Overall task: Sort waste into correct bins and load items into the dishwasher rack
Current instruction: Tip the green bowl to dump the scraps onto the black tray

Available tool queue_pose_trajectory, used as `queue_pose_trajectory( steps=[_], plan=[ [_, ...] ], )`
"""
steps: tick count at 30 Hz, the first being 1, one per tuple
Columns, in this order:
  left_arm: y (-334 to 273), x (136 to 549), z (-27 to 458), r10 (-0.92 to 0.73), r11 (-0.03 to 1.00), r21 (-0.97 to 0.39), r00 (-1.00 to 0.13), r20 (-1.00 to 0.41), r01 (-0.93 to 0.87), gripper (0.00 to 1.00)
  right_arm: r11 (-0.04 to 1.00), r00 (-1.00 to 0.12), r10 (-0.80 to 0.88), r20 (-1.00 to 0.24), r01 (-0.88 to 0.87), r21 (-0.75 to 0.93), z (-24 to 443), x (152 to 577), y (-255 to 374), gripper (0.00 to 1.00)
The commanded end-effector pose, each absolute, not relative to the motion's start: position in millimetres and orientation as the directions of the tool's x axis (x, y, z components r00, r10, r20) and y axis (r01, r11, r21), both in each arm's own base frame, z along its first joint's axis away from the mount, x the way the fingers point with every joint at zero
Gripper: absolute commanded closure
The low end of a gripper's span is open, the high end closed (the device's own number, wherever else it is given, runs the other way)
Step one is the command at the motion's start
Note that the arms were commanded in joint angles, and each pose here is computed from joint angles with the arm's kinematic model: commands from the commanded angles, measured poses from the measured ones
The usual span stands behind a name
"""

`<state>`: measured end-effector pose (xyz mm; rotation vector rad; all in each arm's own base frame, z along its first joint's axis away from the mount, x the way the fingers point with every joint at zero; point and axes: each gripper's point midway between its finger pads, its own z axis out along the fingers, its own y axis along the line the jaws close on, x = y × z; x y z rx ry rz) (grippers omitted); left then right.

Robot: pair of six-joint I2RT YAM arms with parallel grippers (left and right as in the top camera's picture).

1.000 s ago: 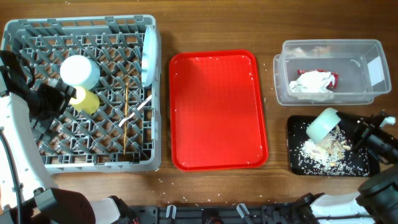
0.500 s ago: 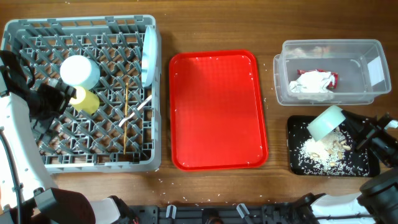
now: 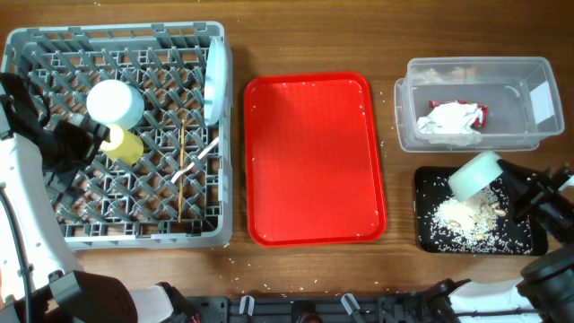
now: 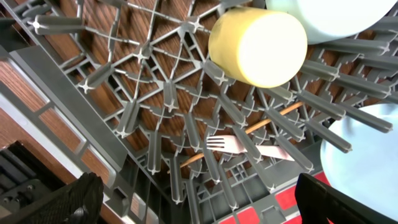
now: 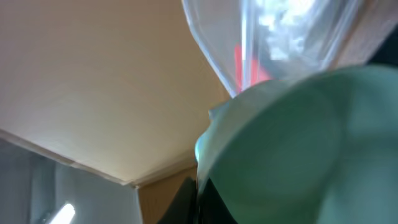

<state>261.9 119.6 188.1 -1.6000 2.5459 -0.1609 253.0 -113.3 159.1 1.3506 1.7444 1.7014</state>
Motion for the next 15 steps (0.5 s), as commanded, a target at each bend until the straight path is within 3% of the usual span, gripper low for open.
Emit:
queue_pose_trajectory(
  steps=[1, 3, 7, 12, 15],
  plan=[
    [119, 261, 192, -0.907, 0.42, -0.174, -0.416, -0.059, -0.891, 0.0, -0.147, -0.508, 0.805, 0.306, 0.328, 0.933, 169, 250, -109, 0.96],
    [119, 261, 192, -0.907, 0.42, -0.174, -0.416, -0.059, -0.891, 0.0, -0.182, -0.509, 0.78, 0.364, 0.372, 0.91, 173, 244, -100, 0.96],
    [119, 261, 192, -0.907, 0.42, -0.174, -0.416, -0.059, -0.891, 0.0, -0.131, -0.542, 0.78, 0.313, 0.349, 0.928, 188, 239, -87, 0.96],
    [119, 261, 192, -0.907, 0.42, -0.174, -0.416, -0.059, -0.891, 0.0, 0.086, -0.623, 0.782, 0.009, 0.122, 0.989, 259, 248, -51, 0.95],
    [119, 261, 192, -0.907, 0.42, -0.174, -0.416, -0.059, -0.891, 0.0, 0.267, -0.623, 0.778, -0.08, 0.213, 0.94, 283, 264, -30, 0.96]
  ],
)
